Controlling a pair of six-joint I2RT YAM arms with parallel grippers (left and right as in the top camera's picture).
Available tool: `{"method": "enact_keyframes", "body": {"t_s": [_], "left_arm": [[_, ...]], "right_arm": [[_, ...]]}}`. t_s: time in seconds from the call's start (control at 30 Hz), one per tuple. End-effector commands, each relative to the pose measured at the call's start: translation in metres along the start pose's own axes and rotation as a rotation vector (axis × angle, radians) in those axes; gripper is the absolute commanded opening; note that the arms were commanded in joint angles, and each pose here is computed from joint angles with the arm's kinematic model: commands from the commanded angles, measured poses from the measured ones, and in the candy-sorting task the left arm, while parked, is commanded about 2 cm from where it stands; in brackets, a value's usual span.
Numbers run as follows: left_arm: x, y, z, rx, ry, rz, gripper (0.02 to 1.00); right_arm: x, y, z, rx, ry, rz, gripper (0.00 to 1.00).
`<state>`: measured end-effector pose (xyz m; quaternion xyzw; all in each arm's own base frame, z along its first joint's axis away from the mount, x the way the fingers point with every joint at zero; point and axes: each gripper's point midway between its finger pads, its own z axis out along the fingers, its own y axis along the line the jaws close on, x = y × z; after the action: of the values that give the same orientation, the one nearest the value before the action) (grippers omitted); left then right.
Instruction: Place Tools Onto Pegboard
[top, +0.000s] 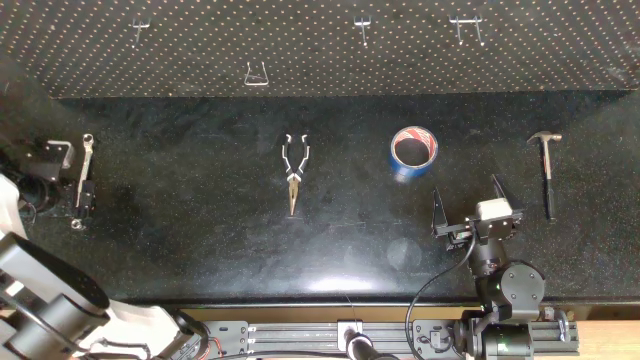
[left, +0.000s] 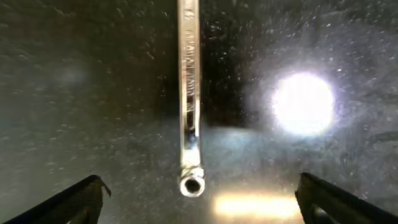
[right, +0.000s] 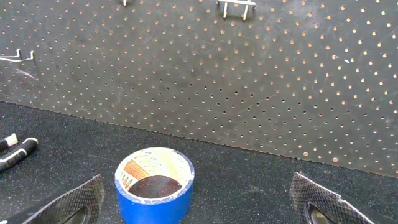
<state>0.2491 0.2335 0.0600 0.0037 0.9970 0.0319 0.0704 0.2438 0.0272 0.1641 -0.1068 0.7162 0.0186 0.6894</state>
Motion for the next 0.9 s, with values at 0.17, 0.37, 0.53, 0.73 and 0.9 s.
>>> {"method": "enact_keyframes", "body": {"t_s": [0.17,0.37,0.53,0.73,0.9], "left_arm": [[-0.014,-0.003,0.022,0.081,0.003,-0.058,0.993],[-0.020,0.004,0.027,0.090,0.013,-0.066,0.996],[-0.019,0.003,0.039,0.105,0.031,-0.068,0.996],[-0.036,0.006,0.039,0.052,0.017,-0.021,0.993],[-0.044,0.002,0.041,0.036,0.019,0.006,0.993]], "right_arm": [[0.001,0.002,0.000,-0.005,-0.003,-0.015,0.976],[0.001,0.002,0.000,-0.005,-0.003,-0.015,0.976],[0.001,0.002,0.000,-0.005,-0.003,-0.015,0.976],[0.001,0.002,0.000,-0.005,-0.003,-0.015,0.976],[0.001,0.002,0.000,-0.005,-0.003,-0.015,0.976]]}}
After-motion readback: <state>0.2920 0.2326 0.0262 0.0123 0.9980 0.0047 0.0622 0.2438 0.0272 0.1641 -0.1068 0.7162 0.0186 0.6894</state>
